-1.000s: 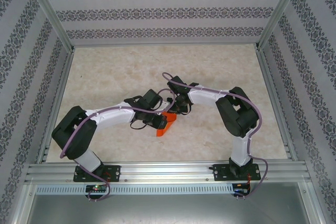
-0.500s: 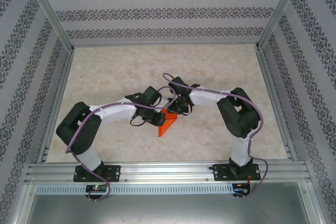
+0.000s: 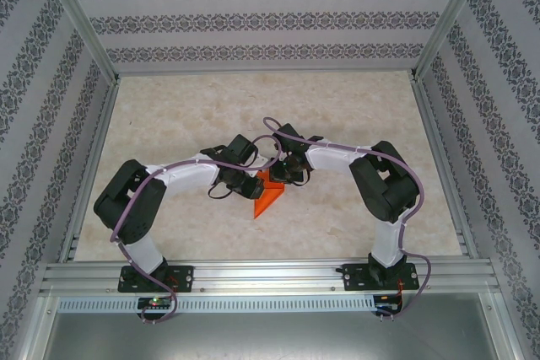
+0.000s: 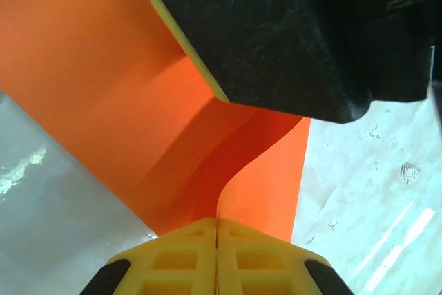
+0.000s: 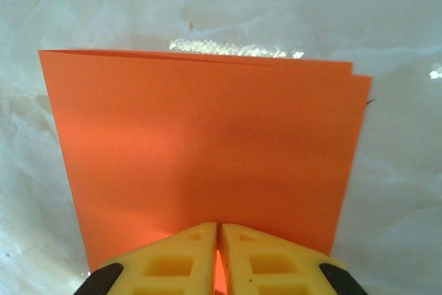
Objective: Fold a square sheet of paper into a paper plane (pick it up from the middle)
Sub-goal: Third fold the triangle at the center of the table.
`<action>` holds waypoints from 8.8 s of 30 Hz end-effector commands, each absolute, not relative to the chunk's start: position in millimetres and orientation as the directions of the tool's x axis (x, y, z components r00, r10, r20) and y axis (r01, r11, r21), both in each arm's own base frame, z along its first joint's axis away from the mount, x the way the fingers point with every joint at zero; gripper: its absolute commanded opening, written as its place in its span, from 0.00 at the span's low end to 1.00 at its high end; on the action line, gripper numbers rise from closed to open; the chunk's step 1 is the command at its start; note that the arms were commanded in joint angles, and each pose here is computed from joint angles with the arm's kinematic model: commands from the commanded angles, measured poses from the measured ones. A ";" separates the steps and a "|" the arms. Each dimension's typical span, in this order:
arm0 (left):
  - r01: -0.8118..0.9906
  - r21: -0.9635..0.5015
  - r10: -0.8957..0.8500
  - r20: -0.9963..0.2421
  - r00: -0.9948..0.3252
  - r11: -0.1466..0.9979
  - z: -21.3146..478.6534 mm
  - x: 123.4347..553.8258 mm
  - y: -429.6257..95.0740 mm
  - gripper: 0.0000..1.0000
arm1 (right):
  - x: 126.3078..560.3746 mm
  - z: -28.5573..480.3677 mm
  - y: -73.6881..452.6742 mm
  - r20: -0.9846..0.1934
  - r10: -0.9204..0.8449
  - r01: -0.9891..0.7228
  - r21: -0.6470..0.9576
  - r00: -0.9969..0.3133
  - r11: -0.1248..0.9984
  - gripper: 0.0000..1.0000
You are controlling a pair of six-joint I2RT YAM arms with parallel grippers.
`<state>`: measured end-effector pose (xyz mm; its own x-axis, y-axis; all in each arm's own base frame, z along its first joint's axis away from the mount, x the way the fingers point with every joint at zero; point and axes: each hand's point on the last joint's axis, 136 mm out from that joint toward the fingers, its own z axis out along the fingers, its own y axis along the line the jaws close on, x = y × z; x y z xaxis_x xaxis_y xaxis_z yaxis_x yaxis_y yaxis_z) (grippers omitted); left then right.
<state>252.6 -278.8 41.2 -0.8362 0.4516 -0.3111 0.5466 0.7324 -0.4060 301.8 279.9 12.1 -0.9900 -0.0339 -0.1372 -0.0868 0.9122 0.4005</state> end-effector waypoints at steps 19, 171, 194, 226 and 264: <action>0.521 -0.405 0.441 -0.279 -0.853 0.751 32.2 244.1 -266.8 0.10 | 303.4 7.6 268.6 -0.116 0.051 -0.001 0.415 -0.992 0.910 0.14; 0.607 -0.372 0.481 -0.380 -0.790 0.702 42.4 277.0 -287.6 0.18 | 334.7 -6.7 253.9 -0.114 0.108 0.044 0.455 -0.988 0.889 0.14; 0.598 -0.348 0.506 -0.324 -0.799 0.722 11.2 278.2 -283.2 0.18 | 332.7 -9.3 253.4 -0.108 0.113 0.052 0.458 -0.988 0.888 0.14; 0.566 -0.326 0.497 -0.275 -0.823 0.757 2.1 266.2 -267.9 0.17 | 354.0 55.7 251.3 -0.212 0.198 0.048 0.558 -0.957 0.828 0.18; 0.565 -0.328 0.507 -0.251 -0.825 0.757 -3.2 265.3 -267.8 0.17 | 259.8 34.4 307.1 -0.138 0.268 0.080 0.741 -0.953 0.667 0.06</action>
